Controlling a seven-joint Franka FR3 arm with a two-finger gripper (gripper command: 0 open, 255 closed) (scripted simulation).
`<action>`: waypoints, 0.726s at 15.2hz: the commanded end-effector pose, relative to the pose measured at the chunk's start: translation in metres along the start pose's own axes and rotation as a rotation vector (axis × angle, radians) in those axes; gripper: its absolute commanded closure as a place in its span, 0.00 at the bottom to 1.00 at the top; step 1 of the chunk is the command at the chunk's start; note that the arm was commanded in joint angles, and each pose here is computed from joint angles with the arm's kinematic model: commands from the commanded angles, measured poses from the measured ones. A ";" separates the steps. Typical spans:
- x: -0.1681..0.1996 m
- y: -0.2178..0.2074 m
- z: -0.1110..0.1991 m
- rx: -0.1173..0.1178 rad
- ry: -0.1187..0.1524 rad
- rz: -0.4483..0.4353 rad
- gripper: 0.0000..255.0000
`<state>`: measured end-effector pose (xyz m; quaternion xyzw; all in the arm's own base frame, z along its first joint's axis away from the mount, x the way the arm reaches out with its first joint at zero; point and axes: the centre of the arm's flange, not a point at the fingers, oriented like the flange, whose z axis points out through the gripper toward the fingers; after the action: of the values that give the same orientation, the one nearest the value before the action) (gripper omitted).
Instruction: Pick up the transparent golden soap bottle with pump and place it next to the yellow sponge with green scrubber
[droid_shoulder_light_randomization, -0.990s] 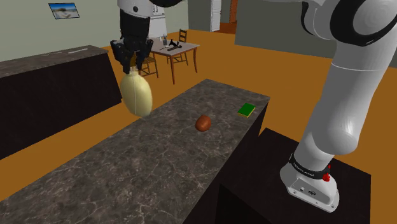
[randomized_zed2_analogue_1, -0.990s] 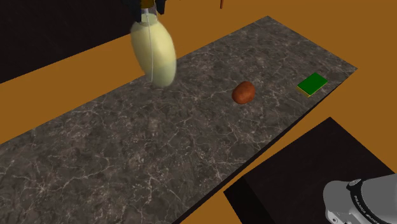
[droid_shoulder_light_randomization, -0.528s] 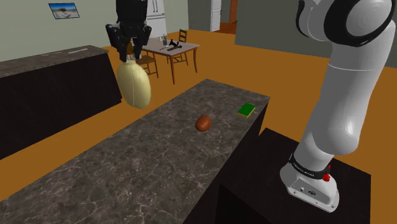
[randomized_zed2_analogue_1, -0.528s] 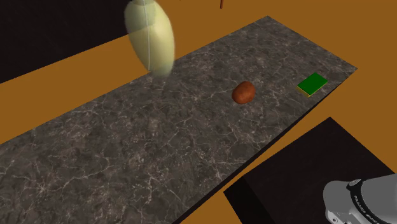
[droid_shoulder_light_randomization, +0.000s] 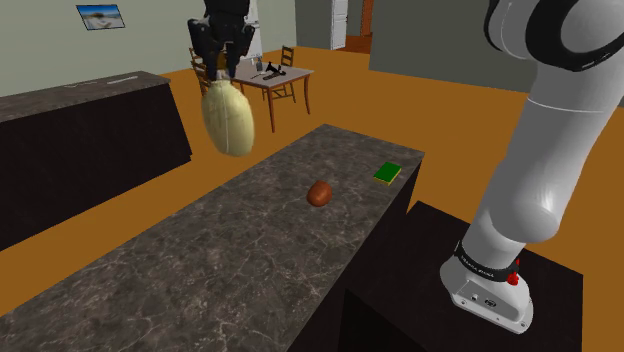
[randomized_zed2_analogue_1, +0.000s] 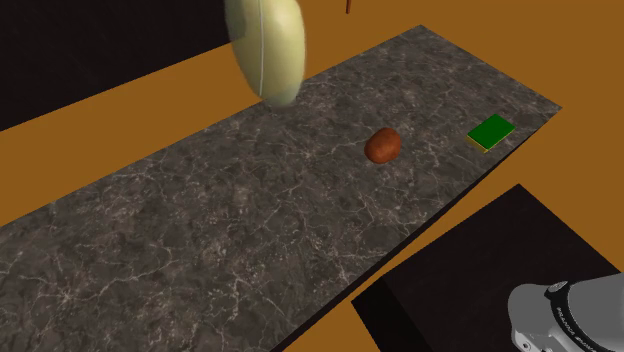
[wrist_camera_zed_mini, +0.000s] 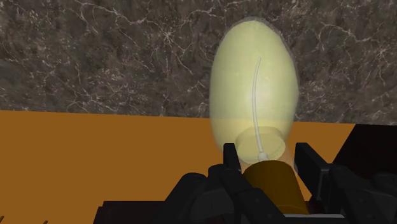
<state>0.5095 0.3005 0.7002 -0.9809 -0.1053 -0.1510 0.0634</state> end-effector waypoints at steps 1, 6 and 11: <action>-0.009 0.023 -0.005 0.001 0.000 -0.001 1.00; -0.032 0.083 -0.019 0.001 0.000 -0.001 1.00; -0.055 0.143 -0.033 0.001 0.000 -0.001 1.00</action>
<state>0.4852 0.1591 0.7003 -0.9809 -0.1052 -0.1506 0.0634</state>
